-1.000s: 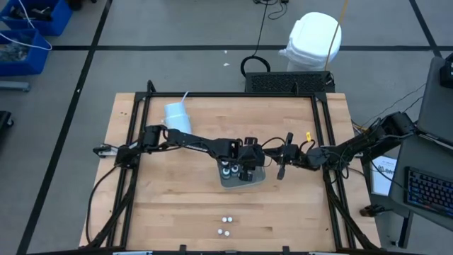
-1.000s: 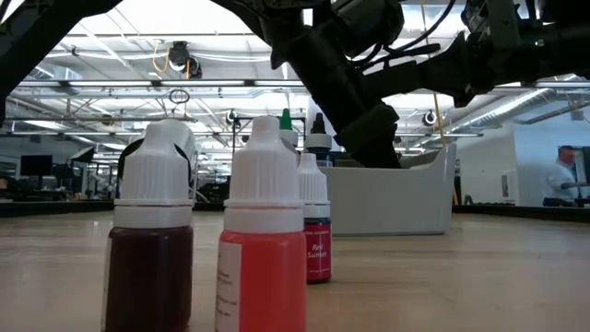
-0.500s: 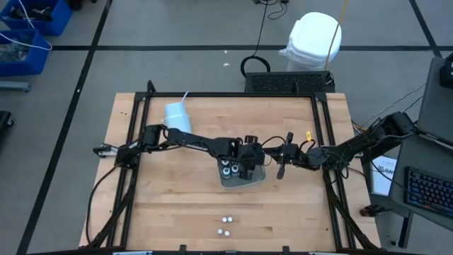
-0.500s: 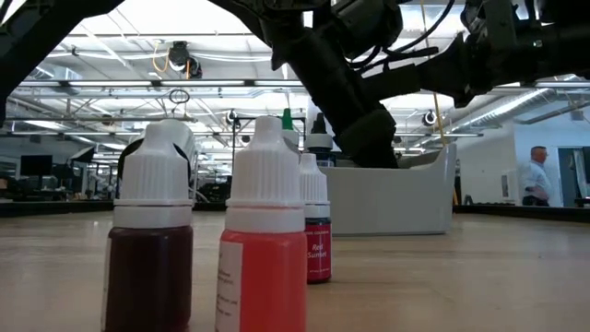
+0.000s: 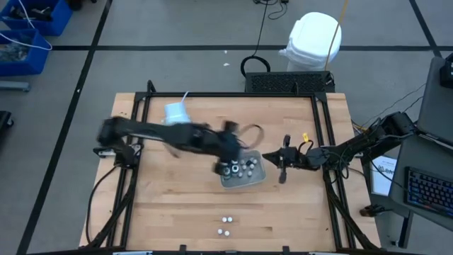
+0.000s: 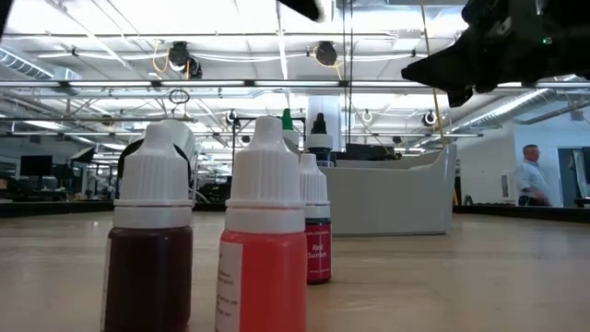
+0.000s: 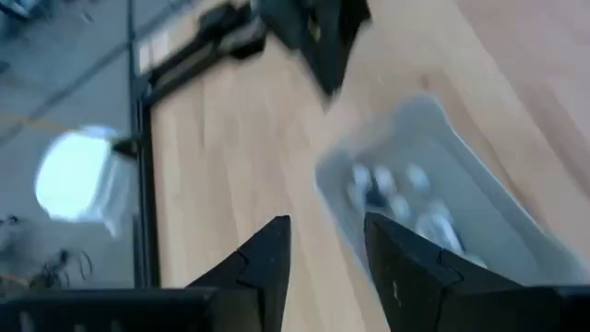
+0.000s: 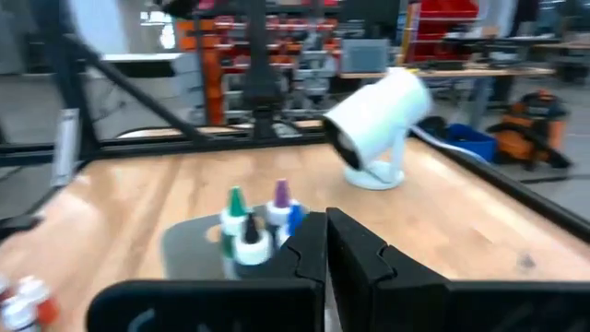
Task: Pick & Place food coloring
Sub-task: Adjust the bin on the table
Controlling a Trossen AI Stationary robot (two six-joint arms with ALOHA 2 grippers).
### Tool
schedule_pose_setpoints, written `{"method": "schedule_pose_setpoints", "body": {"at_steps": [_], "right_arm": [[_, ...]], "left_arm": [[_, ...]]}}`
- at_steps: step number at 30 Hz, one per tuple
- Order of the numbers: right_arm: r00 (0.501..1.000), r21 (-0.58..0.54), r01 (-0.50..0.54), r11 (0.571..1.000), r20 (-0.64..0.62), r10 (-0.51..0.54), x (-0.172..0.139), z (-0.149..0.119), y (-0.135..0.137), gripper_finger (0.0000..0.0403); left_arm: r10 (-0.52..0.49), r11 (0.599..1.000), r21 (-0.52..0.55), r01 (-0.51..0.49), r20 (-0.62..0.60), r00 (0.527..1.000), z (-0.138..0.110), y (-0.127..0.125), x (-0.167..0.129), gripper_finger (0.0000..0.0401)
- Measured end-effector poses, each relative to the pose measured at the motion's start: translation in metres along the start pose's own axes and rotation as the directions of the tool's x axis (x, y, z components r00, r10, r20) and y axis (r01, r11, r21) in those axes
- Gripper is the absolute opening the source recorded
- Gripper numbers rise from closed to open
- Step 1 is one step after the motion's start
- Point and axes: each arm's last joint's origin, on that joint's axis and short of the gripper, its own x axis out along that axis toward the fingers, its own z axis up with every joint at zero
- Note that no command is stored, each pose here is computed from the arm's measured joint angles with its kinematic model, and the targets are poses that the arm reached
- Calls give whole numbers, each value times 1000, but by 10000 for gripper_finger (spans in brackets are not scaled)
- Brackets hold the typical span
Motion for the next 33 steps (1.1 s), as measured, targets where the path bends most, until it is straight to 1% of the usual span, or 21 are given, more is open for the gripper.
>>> {"method": "schedule_pose_setpoints", "body": {"at_steps": [1,3,5,7,9,10,12,15,16,17,20,23,25,28,31,33], "right_arm": [[1000,0,-24,1000,-1,24,0,0,1,4],[999,0,-48,999,-3,48,0,0,1,4],[998,-1,-62,998,-6,62,0,0,2,4],[998,0,-62,998,-5,62,0,0,2,4],[998,0,-62,998,-5,62,0,0,2,4],[998,0,-62,998,-5,62,0,0,2,4],[998,-2,-62,998,-10,62,0,-1,2,4],[998,9,-61,998,-14,61,0,-1,2,4],[998,16,-60,998,-18,60,0,-2,2,4],[998,18,-59,998,-20,59,0,-2,2,4],[999,15,-23,1000,-24,23,0,-2,1,2],[995,11,67,998,-73,-66,-1,-8,-1,1],[985,17,118,993,-126,-115,-2,-14,-3,1],[969,44,177,983,-184,-167,-4,-20,-6,0],[961,84,193,978,-215,-172,-8,-21,-8,0],[959,118,203,972,-223,-173,-11,-20,-10,0]], "left_arm": [[-19,1000,-13,19,-15,1000,-6,4,-23,140],[-43,998,-53,42,-31,999,-22,8,-57,123],[-32,995,-95,33,8,999,-41,7,-84,97],[-23,990,-135,33,73,997,-66,2,-103,66],[-33,984,-168,58,148,988,-97,-11,-112,30],[-41,980,-182,74,178,983,-114,-20,-111,16],[-37,971,-217,97,264,964,-146,-39,-101,8],[-22,957,-254,138,411,911,-186,-68,-81,10],[-20,950,-267,159,460,887,-196,-76,-74,8],[-24,943,-277,183,494,869,-206,-85,-67,5],[-51,918,-310,246,522,851,-234,-110,-45,6],[-58,891,-344,296,560,827,-250,-125,-35,7],[-83,875,-356,327,556,827,-260,-135,-28,4],[-103,862,-353,364,581,807,-262,-143,-26,7],[-133,863,-351,365,538,833,-263,-151,-20,5],[-124,863,-359,356,533,837,-260,-154,-17,4]]}}
